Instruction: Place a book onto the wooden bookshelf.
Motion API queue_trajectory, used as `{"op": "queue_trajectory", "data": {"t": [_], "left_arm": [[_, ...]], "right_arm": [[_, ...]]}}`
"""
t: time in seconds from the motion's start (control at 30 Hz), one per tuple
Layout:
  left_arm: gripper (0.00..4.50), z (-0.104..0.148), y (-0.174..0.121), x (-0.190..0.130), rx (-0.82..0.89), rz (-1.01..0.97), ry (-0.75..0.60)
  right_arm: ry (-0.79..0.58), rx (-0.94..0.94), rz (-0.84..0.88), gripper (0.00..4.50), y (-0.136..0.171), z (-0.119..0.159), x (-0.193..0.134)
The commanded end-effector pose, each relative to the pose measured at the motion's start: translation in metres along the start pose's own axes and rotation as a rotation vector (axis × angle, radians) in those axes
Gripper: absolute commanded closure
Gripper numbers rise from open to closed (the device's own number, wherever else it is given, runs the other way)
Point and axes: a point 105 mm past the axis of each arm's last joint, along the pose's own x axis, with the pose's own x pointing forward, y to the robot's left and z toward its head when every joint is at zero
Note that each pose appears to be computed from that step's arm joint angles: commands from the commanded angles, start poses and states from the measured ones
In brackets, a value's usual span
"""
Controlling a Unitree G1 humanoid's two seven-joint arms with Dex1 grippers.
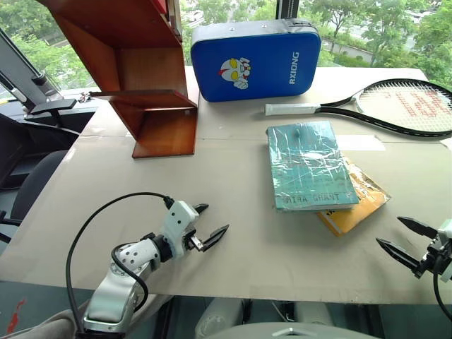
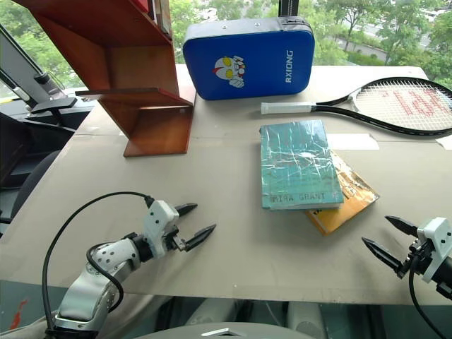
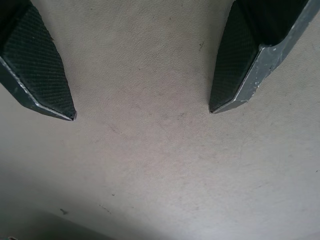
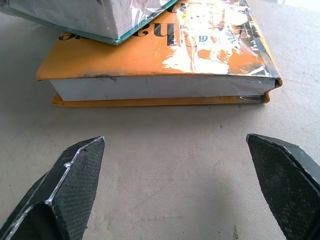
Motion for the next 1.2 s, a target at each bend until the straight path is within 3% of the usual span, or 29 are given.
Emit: {"op": "queue_trajectory", "data": {"t": [0.03, 0.8, 1.0, 1.2], "left_arm": [[0.13, 0.009, 0.003, -0.007, 0.010, 0.017, -0.028], [0.13, 0.019, 0.006, -0.010, 0.023, -0.022, -0.049], [0.13, 0.045, 0.006, 0.003, 0.031, -0.083, -0.141], [0.13, 0.079, 0.015, 0.038, -0.111, -0.152, -0.221]], "right_arm": [[-0.008, -0.020, 0.013, 0.00, -0.002, 0.009, -0.003], [-0.020, -0.032, -0.001, 0.00, 0.004, 0.019, -0.013], [-0.026, -0.101, 0.036, 0.00, 0.015, 0.036, -0.015], [-0.109, -0.100, 0.090, 0.00, 0.036, 0.074, -0.012]]}}
